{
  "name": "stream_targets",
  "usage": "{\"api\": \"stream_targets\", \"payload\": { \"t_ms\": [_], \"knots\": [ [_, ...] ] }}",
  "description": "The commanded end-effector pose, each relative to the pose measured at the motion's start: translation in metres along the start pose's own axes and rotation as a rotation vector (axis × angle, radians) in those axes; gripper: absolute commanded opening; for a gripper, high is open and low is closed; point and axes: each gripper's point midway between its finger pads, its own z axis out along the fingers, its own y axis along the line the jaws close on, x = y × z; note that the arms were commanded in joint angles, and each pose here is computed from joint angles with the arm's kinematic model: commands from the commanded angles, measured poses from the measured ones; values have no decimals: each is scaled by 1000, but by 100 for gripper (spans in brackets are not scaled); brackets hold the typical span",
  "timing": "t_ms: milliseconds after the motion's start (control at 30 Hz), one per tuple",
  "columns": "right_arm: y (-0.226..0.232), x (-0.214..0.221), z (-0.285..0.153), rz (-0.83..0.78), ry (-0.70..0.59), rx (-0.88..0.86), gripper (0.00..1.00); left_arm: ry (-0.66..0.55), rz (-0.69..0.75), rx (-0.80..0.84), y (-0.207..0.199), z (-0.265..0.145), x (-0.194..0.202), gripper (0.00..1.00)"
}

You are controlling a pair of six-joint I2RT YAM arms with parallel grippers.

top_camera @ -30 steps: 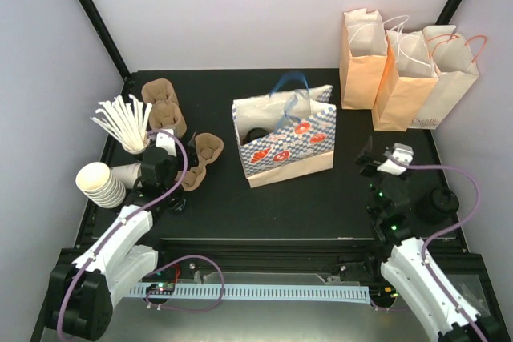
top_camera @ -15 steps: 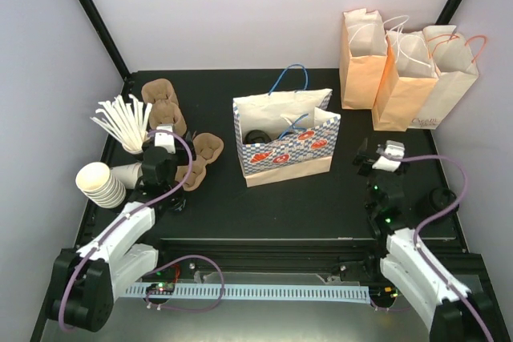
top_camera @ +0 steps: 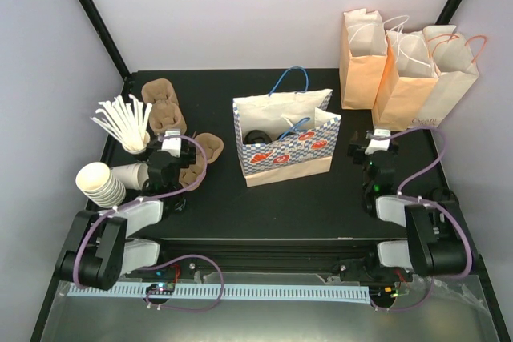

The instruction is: Pack the takeout coffee

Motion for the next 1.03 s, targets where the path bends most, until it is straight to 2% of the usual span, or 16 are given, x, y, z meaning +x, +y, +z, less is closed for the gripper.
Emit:
{"api": "stream_targets", "payload": {
  "t_ms": [0,33,100,167,233,333,1000],
  "knots": [
    [-9,-15,5,56,-144,-46,99,-153,-31,-66,21,8,-34,99],
    [-9,-21,9,57,-163,-50,100,-154,-40,-63,22,9,-30,99],
    [-7,-11,19,48,-68,-65,100,-138,-59,-55,24,16,-19,99],
    [-7,-16,16,53,-112,-75,100,-135,-67,-47,27,25,-16,99],
    [-3,-13,18,43,-76,-96,100,-145,-77,-19,28,26,-17,99],
    [-4,-13,17,46,-87,-92,100,-84,-88,-16,28,31,-13,99],
    [-2,-14,17,40,-83,-101,100,-89,-92,-17,28,30,-14,99]
  ]
}}
